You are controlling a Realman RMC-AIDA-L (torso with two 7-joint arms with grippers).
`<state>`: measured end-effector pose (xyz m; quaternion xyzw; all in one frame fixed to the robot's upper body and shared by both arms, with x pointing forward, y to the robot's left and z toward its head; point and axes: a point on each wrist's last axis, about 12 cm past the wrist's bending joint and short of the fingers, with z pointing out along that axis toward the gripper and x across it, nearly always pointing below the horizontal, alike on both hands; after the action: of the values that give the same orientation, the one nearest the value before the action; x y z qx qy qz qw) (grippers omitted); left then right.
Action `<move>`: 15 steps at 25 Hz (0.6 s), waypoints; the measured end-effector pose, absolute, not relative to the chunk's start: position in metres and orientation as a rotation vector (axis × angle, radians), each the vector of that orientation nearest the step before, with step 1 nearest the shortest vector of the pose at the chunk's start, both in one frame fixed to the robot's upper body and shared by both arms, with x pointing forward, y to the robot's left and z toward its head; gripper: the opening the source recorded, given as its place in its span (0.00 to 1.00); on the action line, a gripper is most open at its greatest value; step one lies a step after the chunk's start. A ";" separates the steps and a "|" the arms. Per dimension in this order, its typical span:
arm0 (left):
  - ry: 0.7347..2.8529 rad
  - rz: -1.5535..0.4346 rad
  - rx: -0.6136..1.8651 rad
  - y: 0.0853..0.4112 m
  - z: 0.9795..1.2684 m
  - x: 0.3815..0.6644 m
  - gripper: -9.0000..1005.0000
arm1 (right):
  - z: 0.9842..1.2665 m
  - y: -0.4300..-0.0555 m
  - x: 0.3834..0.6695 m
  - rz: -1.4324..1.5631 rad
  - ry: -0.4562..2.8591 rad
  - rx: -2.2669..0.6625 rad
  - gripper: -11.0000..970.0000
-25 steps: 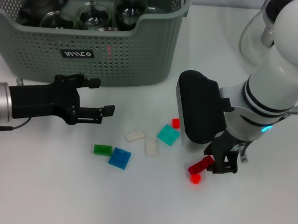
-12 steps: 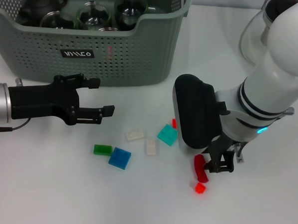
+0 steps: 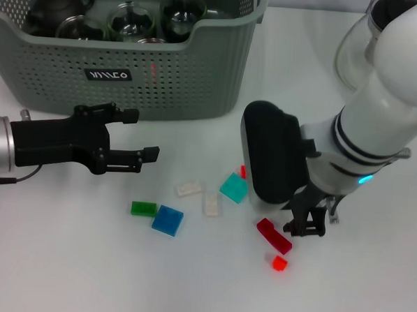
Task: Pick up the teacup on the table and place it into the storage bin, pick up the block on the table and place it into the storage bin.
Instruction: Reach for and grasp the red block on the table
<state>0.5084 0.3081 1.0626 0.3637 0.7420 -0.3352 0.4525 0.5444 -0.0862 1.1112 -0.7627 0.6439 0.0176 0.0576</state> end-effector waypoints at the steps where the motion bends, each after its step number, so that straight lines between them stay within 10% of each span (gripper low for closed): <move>1: 1.833 -0.828 0.898 0.308 1.063 0.508 0.87 | 1.113 -0.087 0.546 0.052 1.958 -2.302 0.36; 15: 1.837 -0.823 0.895 0.311 1.063 0.508 0.87 | 1.156 -0.082 0.561 0.282 2.213 -1.978 0.38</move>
<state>0.5084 0.3108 1.0631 0.3624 0.7438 -0.3333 0.4521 0.5613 -0.0824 1.1561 -0.6614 0.7398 0.0941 0.0801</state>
